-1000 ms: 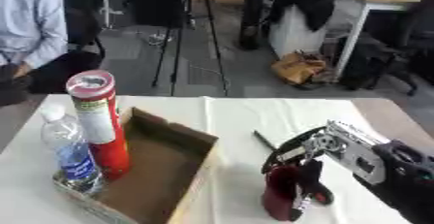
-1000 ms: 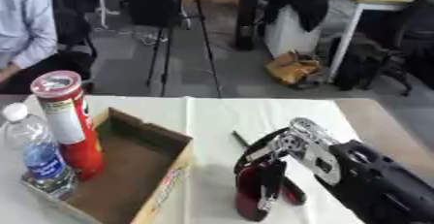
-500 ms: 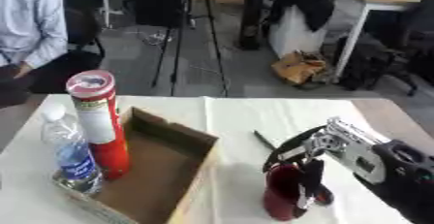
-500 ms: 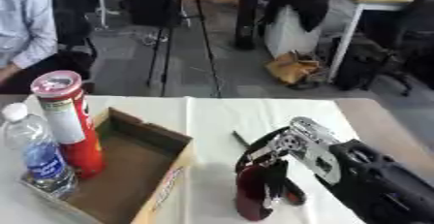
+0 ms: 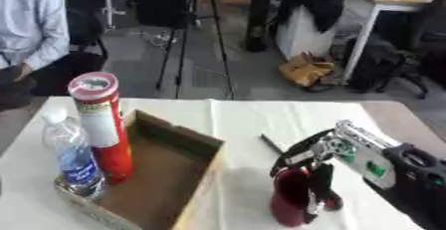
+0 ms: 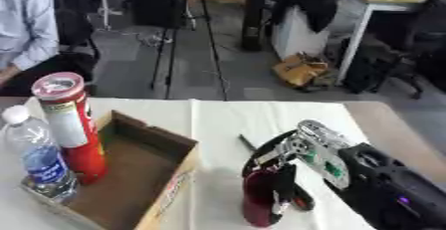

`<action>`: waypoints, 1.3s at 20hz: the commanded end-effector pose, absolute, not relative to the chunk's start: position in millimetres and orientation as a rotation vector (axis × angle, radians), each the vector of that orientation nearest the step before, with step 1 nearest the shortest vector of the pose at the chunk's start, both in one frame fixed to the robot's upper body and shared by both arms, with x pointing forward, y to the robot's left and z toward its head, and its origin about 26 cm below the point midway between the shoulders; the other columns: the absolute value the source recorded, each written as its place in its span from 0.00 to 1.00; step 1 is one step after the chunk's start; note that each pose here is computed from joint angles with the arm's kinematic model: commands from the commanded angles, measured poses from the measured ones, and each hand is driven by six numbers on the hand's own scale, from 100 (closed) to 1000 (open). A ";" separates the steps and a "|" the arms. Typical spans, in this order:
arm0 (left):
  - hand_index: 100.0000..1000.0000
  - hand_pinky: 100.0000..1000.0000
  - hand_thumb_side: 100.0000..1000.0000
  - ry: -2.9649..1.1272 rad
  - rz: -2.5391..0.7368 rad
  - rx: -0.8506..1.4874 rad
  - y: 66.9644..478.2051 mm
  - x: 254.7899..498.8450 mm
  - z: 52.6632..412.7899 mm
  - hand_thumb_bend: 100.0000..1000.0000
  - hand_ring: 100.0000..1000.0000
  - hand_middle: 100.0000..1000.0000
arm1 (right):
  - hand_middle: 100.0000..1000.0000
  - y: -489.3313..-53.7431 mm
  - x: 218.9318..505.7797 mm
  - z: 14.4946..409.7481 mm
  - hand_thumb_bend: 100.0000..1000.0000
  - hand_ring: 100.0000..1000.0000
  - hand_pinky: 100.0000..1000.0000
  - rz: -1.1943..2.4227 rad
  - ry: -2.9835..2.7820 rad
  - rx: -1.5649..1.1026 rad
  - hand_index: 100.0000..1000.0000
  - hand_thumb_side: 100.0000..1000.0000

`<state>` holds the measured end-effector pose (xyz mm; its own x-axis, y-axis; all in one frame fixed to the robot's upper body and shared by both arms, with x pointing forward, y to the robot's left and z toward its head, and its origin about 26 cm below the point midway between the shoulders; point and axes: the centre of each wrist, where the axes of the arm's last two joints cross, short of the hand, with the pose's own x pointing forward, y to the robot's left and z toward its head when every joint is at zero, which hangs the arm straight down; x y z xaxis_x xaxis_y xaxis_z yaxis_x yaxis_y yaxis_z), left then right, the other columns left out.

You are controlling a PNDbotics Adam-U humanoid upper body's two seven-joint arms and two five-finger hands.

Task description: Pick up objects on the table and place them in the box.

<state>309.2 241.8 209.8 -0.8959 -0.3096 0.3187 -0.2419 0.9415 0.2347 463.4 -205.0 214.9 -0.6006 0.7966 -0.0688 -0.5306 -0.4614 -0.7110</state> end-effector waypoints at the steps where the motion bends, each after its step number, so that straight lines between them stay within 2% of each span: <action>1: 0.71 1.00 0.92 -2.763 -0.276 0.399 241.3 307.1 215.4 0.00 0.79 0.81 | 0.99 -209.6 465.2 229.0 0.59 0.86 0.51 2.092 -0.849 -0.551 1.00 0.24; 10: 0.71 1.00 0.92 -2.758 -0.279 0.395 241.5 307.0 215.0 0.00 0.79 0.81 | 0.94 -209.5 465.9 229.7 0.57 0.85 0.50 2.081 -0.848 -0.557 1.00 0.25; 17: 0.71 1.00 0.92 -2.756 -0.282 0.394 241.5 307.0 214.9 0.00 0.79 0.81 | 0.93 -209.6 466.4 230.7 0.58 0.84 0.47 2.069 -0.850 -0.558 0.90 0.22; 26: 0.71 1.00 0.91 -2.754 -0.288 0.391 241.4 307.0 214.7 0.00 0.79 0.81 | 0.90 -207.0 465.5 234.1 0.56 0.81 0.42 2.067 -0.865 -0.557 0.84 0.21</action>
<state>309.2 241.9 209.5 -0.8944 -0.3066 0.3255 -0.2341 0.9413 0.2434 464.9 -205.4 216.4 -0.5818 0.8103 -0.0694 -0.5381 -0.4476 -0.7143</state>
